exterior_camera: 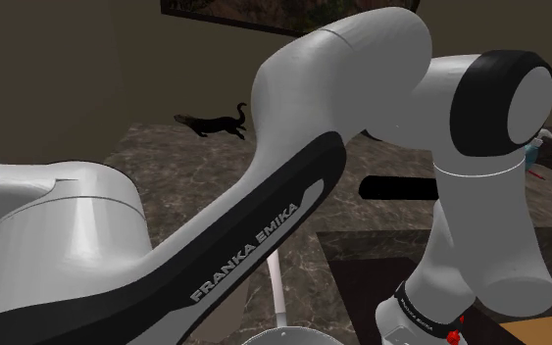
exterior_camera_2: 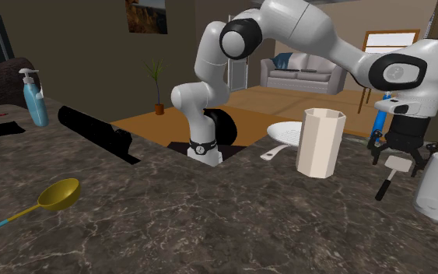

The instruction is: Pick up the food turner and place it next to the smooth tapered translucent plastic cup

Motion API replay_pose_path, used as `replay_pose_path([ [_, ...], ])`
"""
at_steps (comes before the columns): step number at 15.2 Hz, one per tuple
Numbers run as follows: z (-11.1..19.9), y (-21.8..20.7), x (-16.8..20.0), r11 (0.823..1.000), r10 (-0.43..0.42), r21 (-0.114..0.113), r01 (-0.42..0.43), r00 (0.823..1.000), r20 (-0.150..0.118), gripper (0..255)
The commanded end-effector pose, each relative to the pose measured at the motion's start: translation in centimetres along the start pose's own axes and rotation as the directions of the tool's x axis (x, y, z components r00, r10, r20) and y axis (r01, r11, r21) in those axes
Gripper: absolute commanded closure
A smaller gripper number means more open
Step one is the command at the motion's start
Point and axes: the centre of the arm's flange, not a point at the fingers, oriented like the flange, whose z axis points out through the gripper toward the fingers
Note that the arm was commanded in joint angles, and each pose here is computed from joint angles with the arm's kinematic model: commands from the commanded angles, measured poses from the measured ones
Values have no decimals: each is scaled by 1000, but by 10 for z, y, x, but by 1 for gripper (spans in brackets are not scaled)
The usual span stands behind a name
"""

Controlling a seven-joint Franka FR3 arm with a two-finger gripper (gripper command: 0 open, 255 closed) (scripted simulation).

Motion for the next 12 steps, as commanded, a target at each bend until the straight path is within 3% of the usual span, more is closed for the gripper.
replay_pose_path([
  [1,0,0,0,1000,0,0,0,1000,0,0],
  [5,-50,0,0,1000,0,0,0,1000,0,0],
  [12,-50,0,0,1000,0,0,0,1000,0,0],
])
